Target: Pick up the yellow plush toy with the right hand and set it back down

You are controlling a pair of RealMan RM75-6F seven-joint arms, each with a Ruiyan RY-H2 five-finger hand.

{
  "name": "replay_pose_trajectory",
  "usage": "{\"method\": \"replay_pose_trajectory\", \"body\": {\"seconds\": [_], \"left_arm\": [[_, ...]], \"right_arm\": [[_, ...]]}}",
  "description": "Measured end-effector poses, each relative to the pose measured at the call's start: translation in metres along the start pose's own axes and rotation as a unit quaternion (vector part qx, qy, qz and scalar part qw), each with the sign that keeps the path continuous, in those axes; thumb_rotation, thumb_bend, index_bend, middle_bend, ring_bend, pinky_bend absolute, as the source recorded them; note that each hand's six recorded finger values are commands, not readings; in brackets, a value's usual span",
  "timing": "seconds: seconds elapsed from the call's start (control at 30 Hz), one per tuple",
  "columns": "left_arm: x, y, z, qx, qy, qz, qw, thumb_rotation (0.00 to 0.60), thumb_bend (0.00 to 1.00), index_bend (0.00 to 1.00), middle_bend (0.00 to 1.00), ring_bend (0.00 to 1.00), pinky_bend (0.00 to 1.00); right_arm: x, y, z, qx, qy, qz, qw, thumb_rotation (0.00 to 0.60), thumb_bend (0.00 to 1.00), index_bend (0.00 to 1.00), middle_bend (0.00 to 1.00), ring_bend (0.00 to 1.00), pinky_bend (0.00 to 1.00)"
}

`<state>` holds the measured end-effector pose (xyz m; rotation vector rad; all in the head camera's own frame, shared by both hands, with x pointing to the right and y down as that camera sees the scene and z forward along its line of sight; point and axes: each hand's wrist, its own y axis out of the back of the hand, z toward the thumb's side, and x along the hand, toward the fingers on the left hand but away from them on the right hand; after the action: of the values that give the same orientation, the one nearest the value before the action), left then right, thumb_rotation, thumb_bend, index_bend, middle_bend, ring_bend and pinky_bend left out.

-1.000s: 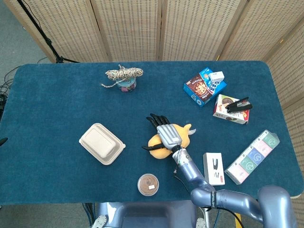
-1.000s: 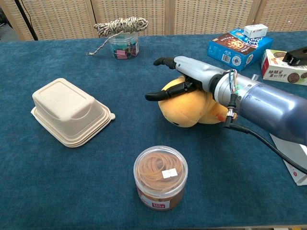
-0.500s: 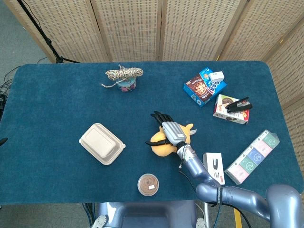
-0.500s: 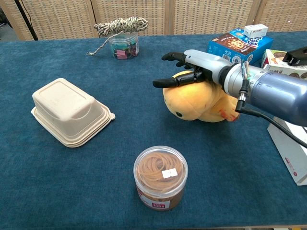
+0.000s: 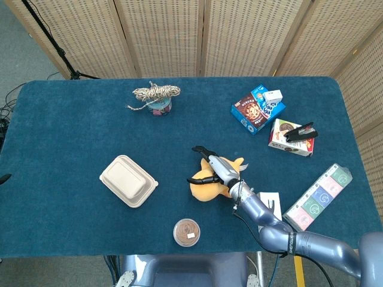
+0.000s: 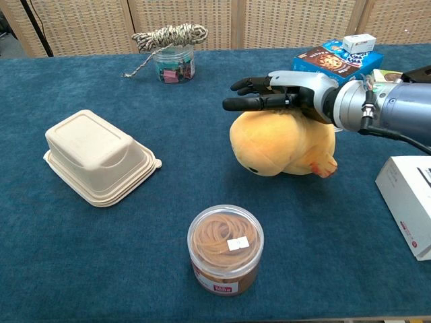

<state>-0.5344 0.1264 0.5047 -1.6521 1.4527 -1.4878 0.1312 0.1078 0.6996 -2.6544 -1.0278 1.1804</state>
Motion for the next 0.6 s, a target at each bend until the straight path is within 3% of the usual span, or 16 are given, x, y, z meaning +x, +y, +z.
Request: {"method": "replay_pose_trajectory", "body": {"seconds": [0.6], "left_arm": [[0.0, -0.001, 0.001, 0.002, 0.001, -0.001, 1.0, 0.6, 0.0, 0.0, 0.0, 0.0, 0.0]], "right_arm": [[-0.003, 0.031, -0.031, -0.017, -0.027, -0.048, 0.9983, 0.261, 0.0, 0.0, 0.0, 0.0, 0.0]]}}
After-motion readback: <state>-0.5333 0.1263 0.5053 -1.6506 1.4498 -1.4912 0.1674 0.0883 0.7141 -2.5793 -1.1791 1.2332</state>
